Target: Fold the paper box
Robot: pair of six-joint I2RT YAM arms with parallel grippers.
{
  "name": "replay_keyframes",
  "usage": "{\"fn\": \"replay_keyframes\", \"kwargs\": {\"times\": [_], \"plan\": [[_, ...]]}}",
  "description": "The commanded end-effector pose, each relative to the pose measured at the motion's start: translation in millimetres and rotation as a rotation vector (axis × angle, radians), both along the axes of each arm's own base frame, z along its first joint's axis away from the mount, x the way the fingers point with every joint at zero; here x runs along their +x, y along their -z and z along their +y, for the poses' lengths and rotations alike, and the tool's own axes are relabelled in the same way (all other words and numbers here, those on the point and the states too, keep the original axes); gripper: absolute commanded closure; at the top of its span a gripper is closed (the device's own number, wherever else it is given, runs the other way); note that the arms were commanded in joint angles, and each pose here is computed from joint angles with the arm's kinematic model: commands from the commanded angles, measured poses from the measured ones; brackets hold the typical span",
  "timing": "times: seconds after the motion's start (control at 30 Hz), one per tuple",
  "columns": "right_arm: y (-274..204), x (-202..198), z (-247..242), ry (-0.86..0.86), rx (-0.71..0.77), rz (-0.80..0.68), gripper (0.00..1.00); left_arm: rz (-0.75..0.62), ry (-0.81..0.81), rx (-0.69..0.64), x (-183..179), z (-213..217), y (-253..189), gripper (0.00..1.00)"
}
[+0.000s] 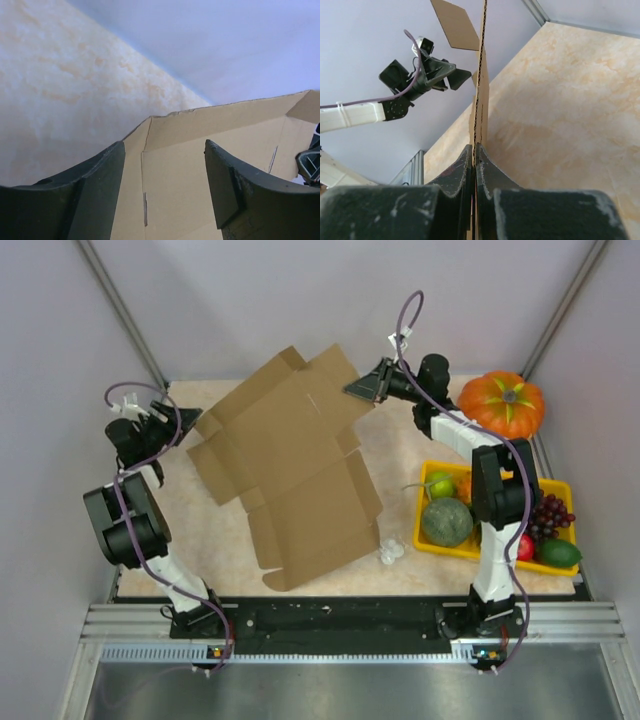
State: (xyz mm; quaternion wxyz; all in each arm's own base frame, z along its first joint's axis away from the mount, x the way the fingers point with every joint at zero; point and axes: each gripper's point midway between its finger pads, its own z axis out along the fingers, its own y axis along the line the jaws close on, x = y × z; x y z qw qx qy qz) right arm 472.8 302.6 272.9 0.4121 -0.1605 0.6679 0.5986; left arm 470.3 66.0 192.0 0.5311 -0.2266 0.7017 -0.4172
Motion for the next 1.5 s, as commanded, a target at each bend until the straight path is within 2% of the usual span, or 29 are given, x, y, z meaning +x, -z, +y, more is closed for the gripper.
{"fn": "replay_keyframes", "kwargs": {"times": [0.0, 0.2, 0.23, 0.43, 0.47, 0.6, 0.63, 0.67, 0.7, 0.83, 0.87, 0.9, 0.93, 0.97, 1.0, 1.03, 1.07, 1.1, 1.13, 1.17, 1.2, 1.27, 1.3, 1.33, 1.43, 1.47], "plan": [[-47, -11, -14, -0.038, 0.084, -0.142, 1.0, -0.098, 0.055, 0.129, 12, 4, -24, 0.29], [-47, -9, -17, -0.034, 0.1, -0.143, 1.0, -0.038, 0.019, 0.216, 10, 13, -5, 0.25], [-47, -9, -17, -0.035, 0.102, -0.142, 1.0, -0.064, 0.031, 0.216, 9, 10, -7, 0.24], [-52, -12, -16, -0.041, 0.126, -0.14, 1.0, -0.07, 0.171, 0.115, 20, -23, 11, 0.24], [-51, -12, -16, -0.041, 0.127, -0.137, 1.0, -0.115, 0.18, 0.126, 21, -26, 6, 0.27], [-55, -15, -17, -0.044, 0.125, -0.142, 1.0, -0.143, 0.184, 0.079, 23, -34, -1, 0.39], [-56, -15, -17, -0.042, 0.124, -0.142, 1.0, -0.15, 0.188, 0.072, 23, -37, -2, 0.5], [-55, -15, -17, -0.041, 0.121, -0.14, 1.0, -0.158, 0.184, 0.066, 21, -38, -5, 0.56], [-54, -16, -17, -0.039, 0.115, -0.137, 1.0, -0.2, 0.178, 0.072, 19, -38, -14, 0.6], [-53, -23, -20, -0.026, 0.063, -0.153, 1.0, -0.219, 0.155, 0.106, 8, -41, -24, 0.8], [-47, -22, -22, -0.006, 0.037, -0.109, 1.0, -0.246, 0.152, 0.13, 3, -43, -39, 0.86], [-42, -23, -24, 0.013, 0.009, -0.082, 0.91, -0.26, 0.135, 0.168, 2, -44, -44, 0.88], [-39, -22, -26, 0.033, -0.045, -0.129, 0.79, -0.251, 0.131, 0.184, -5, -48, -54, 0.9], [-27, -28, -33, 0.078, -0.12, -0.027, 0.54, -0.256, 0.128, 0.213, -9, -52, -60, 0.91], [-31, -27, -38, 0.12, -0.178, -0.033, 0.44, -0.27, 0.142, 0.285, -11, -60, -62, 0.92], [-29, -25, -45, 0.161, -0.276, -0.112, 0.37, -0.25, 0.139, 0.316, -18, -65, -74, 0.93], [-29, -23, -58, 0.241, -0.358, -0.107, 0.28, -0.248, 0.153, 0.352, -21, -71, -79, 0.93], [-25, -34, -63, 0.247, -0.437, -0.076, 0.26, -0.279, 0.188, 0.427, -25, -84, -84, 0.94], [-25, -30, -75, 0.302, -0.526, -0.13, 0.24, -0.323, 0.184, 0.476, -31, -89, -107, 0.94], [-41, -39, -83, 0.333, -0.552, -0.178, 0.18, -0.299, 0.205, 0.491, -38, -96, -106, 0.94], [-42, -45, -89, 0.349, -0.593, -0.187, 0.16, -0.331, 0.221, 0.542, -42, -103, -112, 0.95], [-55, -50, -98, 0.381, -0.692, -0.316, 0.13, -0.354, 0.229, 0.577, -55, -108, -127, 0.95], [-69, -65, -89, 0.368, -0.721, -0.376, 0.12, -0.374, 0.233, 0.605, -58, -111, -132, 0.95], [-75, -64, -95, 0.408, -0.809, -0.463, 0.12, -0.406, 0.228, 0.626, -65, -114, -145, 0.95], [-103, -78, -85, 0.441, -0.91, -0.627, 0.09, -0.444, 0.251, 0.682, -81, -122, -160, 0.96], [-123, -82, -81, 0.457, -0.9, -0.671, 0.09, -0.444, 0.245, 0.698, -84, -123, -162, 0.96]]}}
